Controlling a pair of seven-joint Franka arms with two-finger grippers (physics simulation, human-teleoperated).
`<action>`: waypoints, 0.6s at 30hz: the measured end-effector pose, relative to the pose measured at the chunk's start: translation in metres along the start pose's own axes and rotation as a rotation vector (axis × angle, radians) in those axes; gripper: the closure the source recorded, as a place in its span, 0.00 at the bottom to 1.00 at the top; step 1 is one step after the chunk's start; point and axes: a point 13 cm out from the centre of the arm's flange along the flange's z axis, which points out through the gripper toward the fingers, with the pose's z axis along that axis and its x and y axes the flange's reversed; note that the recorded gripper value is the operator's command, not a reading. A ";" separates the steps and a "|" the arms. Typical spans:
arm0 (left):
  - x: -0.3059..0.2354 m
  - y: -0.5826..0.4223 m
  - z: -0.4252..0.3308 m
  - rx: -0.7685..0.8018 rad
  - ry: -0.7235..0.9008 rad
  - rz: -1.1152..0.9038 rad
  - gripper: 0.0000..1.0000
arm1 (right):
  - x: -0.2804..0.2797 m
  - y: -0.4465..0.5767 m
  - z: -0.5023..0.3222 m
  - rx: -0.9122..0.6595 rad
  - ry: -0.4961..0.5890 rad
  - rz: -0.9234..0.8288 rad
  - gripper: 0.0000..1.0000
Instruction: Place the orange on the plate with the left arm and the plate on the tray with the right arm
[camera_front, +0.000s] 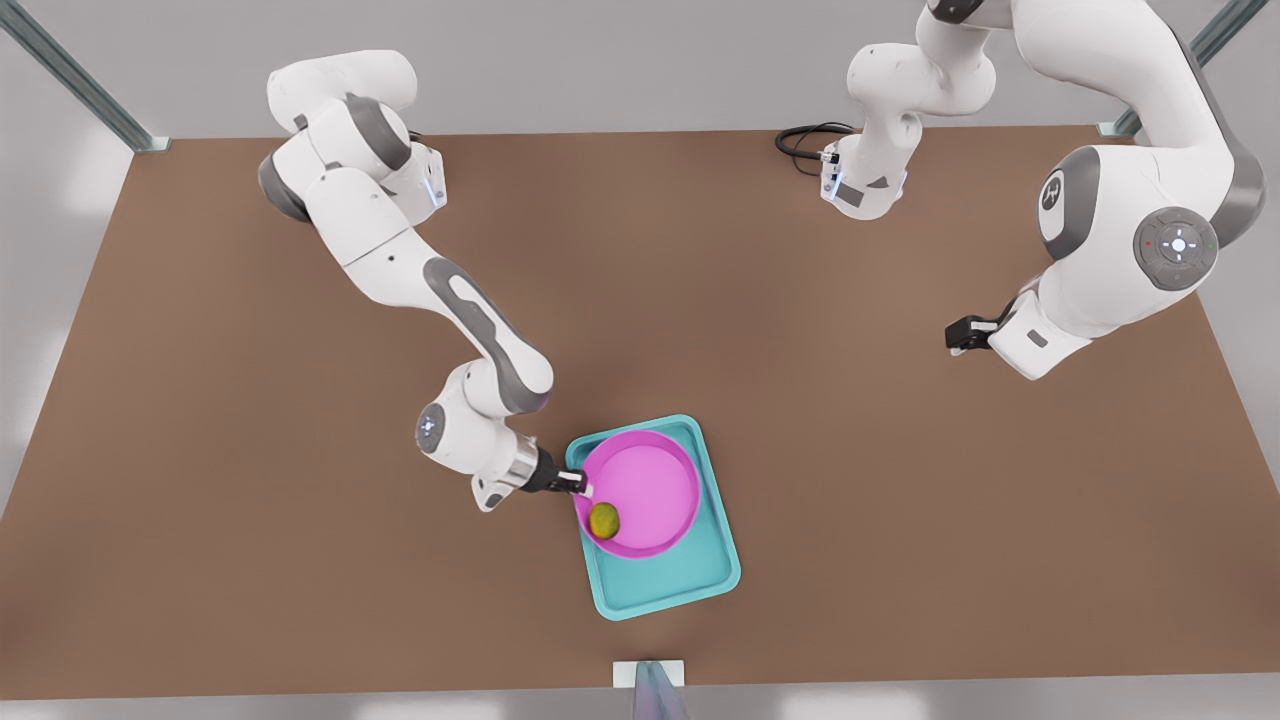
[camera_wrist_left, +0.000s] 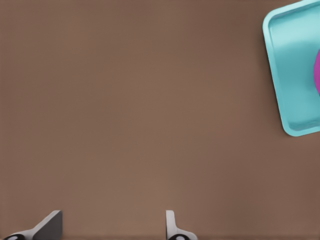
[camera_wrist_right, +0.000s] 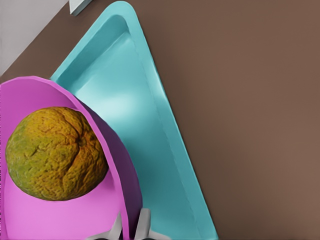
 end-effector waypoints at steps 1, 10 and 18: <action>0.000 0.000 0.000 0.000 0.000 0.000 0.00 | 0.002 0.001 0.002 0.000 0.003 -0.002 0.79; 0.000 0.000 0.000 0.000 0.000 0.000 0.00 | 0.005 0.002 0.003 0.003 0.011 -0.003 0.00; -0.001 0.000 0.001 -0.001 0.001 -0.001 0.00 | -0.125 -0.082 -0.320 0.413 0.070 -0.192 0.00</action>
